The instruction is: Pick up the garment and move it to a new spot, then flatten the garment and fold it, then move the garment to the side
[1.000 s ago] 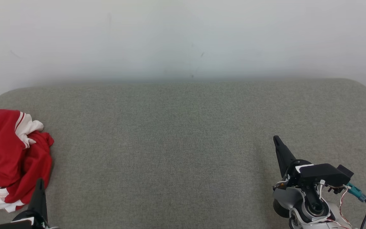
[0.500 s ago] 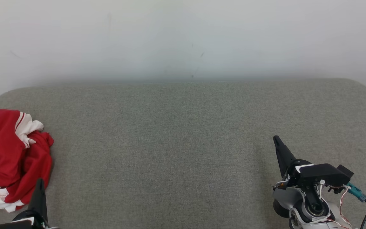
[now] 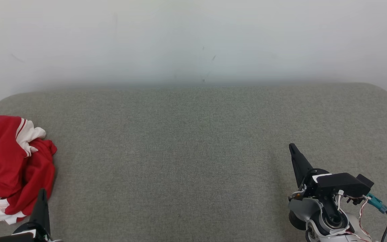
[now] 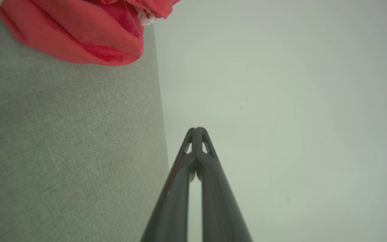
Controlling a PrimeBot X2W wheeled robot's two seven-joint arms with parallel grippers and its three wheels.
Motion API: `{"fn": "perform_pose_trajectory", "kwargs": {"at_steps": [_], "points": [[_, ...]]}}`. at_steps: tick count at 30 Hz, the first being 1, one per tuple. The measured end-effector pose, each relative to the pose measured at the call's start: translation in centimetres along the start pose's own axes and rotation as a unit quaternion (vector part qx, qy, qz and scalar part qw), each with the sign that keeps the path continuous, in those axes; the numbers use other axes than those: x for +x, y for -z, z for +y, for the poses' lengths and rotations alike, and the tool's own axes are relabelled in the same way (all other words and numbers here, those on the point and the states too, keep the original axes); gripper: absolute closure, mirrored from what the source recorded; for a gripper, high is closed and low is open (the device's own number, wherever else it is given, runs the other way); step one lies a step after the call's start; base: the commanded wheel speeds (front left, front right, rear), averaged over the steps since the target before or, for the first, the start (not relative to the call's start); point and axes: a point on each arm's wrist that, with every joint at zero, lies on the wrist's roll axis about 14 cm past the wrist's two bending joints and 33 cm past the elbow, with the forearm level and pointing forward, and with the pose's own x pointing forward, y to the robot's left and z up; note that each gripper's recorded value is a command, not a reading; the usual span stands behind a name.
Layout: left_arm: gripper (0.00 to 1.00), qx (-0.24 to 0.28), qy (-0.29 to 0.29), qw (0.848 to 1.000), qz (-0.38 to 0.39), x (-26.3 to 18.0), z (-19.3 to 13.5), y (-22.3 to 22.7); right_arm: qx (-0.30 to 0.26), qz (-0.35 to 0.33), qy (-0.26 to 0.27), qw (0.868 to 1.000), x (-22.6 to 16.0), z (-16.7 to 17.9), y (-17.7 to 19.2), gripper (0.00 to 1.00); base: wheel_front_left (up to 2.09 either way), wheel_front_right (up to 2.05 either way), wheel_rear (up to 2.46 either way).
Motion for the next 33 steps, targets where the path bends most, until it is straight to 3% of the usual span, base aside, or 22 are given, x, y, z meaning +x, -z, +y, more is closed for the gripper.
{"fn": "perform_pose_trajectory", "kwargs": {"at_steps": [33], "points": [[1.0,0.0,0.0,1.0,0.0,0.0,0.0,0.01,0.0,0.0,0.0,1.0,0.0,0.0,0.0,1.0,0.0,0.0,0.0]]}}
